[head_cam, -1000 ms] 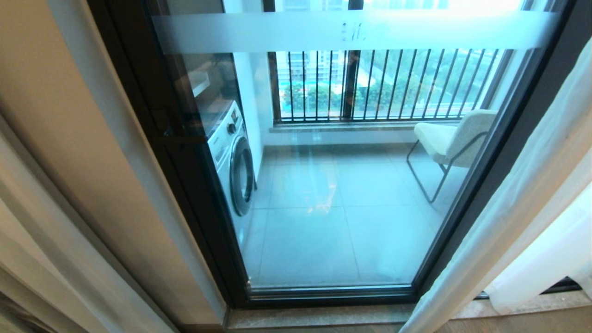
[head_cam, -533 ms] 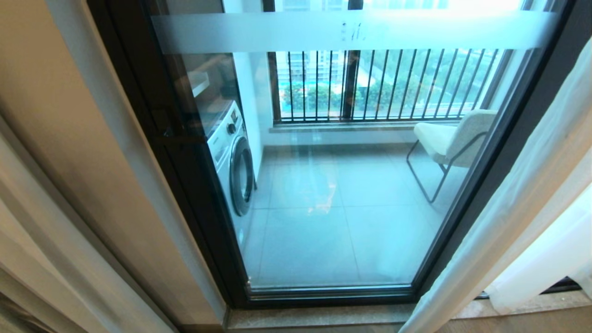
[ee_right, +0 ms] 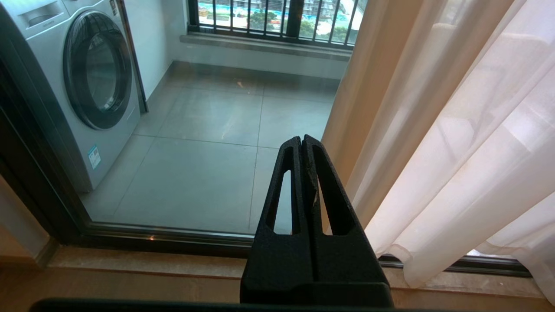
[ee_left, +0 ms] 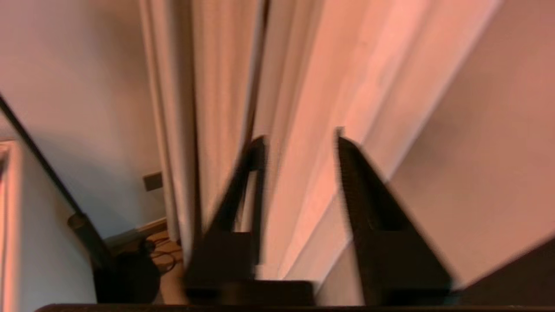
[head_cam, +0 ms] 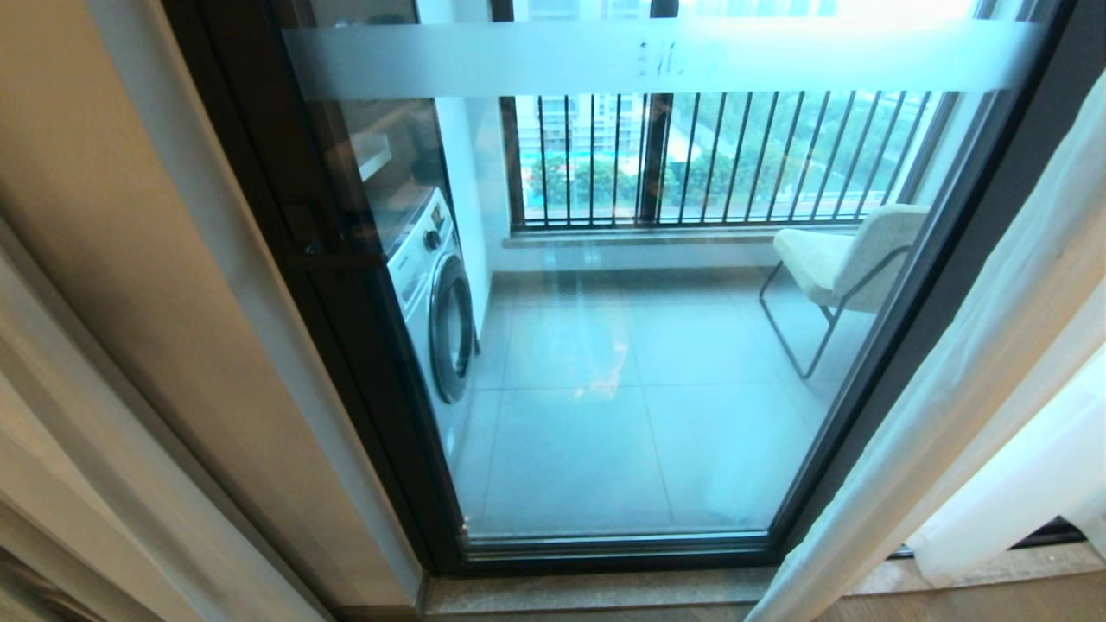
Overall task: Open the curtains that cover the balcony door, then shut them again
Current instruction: Close the inner curtains on both sides
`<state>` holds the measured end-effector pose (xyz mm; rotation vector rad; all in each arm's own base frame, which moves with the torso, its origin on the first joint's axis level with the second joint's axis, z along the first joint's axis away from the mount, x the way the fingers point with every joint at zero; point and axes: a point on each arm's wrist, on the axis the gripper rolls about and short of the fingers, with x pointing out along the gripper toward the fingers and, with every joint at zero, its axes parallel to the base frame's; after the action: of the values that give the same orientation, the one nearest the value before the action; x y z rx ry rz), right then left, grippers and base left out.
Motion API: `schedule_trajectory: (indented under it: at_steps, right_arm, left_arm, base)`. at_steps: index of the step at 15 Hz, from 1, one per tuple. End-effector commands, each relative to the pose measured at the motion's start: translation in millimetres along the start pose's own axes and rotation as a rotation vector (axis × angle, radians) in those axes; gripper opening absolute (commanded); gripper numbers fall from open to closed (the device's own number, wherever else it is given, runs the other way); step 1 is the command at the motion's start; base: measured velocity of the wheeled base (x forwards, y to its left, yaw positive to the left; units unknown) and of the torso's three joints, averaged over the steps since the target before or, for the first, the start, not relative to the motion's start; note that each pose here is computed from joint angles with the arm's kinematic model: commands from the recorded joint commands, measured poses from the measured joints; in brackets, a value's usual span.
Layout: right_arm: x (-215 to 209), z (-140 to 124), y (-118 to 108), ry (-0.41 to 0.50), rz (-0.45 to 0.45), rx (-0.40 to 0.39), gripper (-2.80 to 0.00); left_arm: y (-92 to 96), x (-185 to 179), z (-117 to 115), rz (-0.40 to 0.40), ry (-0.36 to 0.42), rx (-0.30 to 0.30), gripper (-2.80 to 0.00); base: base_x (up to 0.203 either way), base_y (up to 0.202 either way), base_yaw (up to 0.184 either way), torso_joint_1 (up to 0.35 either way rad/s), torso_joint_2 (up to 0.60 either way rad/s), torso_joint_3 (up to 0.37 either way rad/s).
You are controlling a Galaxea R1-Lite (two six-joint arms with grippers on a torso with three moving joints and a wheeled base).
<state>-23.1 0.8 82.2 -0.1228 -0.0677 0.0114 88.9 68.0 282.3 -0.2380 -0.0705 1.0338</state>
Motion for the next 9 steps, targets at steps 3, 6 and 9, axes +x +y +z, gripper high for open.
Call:
schedule_trajectory:
  at_steps: [3,6,9]
  right_arm:
    - [0.1,0.1,0.0,0.001,0.0,-0.001,-2.8]
    - [0.1,0.1,0.0,0.001,0.0,-0.001,-2.8]
    - [0.1,0.1,0.0,0.001,0.0,-0.001,-2.8]
  left_arm:
    - [-4.8,25.4,0.7,0.027,0.042,-0.032,0.0]
    - [-4.0,42.8,-6.9,0.004,0.103,-0.023,0.0]
    - [-8.1,68.3,-10.2,-0.027,0.099,-0.035,0.0]
  base:
    - [0.0,0.0,0.0,0.0,0.0,0.0]
    - [0.0,0.0,0.0,0.0,0.0,0.0]
    - [0.0,0.0,0.0,0.0,0.0,0.0]
